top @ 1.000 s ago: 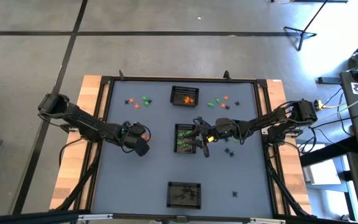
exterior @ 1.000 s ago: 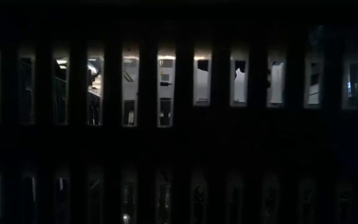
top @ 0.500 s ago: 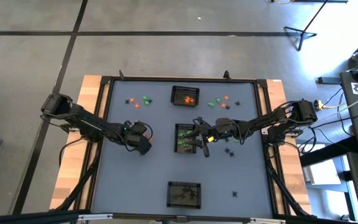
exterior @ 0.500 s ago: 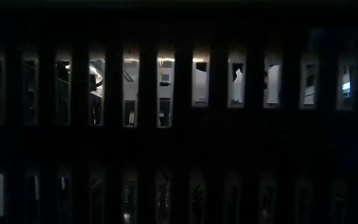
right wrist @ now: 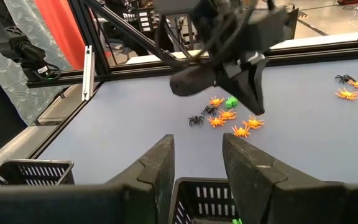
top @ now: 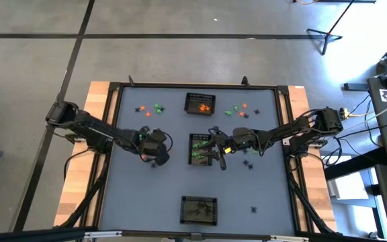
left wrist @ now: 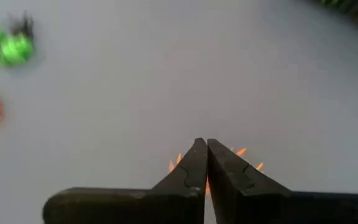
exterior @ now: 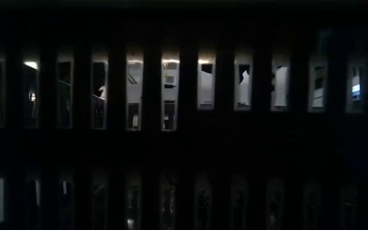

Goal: Sort Halloween decoration
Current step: Put the orange spider toy into the top black bin

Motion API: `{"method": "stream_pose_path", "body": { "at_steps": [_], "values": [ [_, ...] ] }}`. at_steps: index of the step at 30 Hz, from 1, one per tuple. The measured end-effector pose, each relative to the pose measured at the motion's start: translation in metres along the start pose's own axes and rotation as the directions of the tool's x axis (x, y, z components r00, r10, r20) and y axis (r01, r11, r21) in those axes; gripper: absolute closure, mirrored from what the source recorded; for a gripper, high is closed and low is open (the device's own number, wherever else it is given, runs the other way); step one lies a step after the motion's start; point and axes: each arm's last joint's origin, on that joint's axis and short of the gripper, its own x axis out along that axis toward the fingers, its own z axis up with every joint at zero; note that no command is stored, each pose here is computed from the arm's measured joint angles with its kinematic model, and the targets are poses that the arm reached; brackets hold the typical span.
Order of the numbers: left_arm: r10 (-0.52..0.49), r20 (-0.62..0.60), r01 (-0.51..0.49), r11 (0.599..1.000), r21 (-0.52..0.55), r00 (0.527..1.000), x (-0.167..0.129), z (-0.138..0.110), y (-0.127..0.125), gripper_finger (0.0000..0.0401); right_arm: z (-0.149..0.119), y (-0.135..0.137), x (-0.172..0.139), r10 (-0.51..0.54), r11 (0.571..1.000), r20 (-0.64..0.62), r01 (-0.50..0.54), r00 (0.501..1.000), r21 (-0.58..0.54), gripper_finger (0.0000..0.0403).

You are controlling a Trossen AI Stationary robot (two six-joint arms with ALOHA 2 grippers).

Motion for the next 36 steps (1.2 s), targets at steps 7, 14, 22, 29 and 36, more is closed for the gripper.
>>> {"method": "stream_pose_path", "body": {
  "at_steps": [7, 14, 22, 29, 36],
  "values": [
    [-0.023, 0.097, 0.018, 0.999, 0.050, 0.995, -0.017, 0.042, -0.006, 0.0400, 0.003, 0.001, -0.001, 0.004, 1.000, 0.015, -0.004, 1.000, -0.006, 0.0269],
    [-0.079, -0.070, 0.084, 0.994, 0.067, 0.994, -0.015, 0.041, 0.002, 0.0383, 0.003, 0.001, -0.002, 0.012, 1.000, 0.005, -0.012, 1.000, -0.004, 0.0269],
    [-0.040, -0.163, 0.047, 0.998, 0.043, 0.986, -0.004, 0.014, 0.008, 0.0300, 0.002, 0.001, -0.002, 0.010, 1.000, -0.009, -0.010, 1.000, -0.002, 0.0269],
    [-0.015, -0.176, 0.016, 1.000, 0.001, 0.984, 0.013, -0.010, 0.018, 0.0235, 0.002, 0.001, -0.002, 0.010, 1.000, -0.009, -0.010, 1.000, -0.001, 0.0269],
    [-0.030, -0.137, 0.021, 0.997, -0.068, 0.990, 0.028, -0.022, 0.027, 0.0230, 0.002, 0.001, -0.002, 0.001, 1.000, -0.008, -0.001, 1.000, 0.000, 0.0269]
  ]
}}
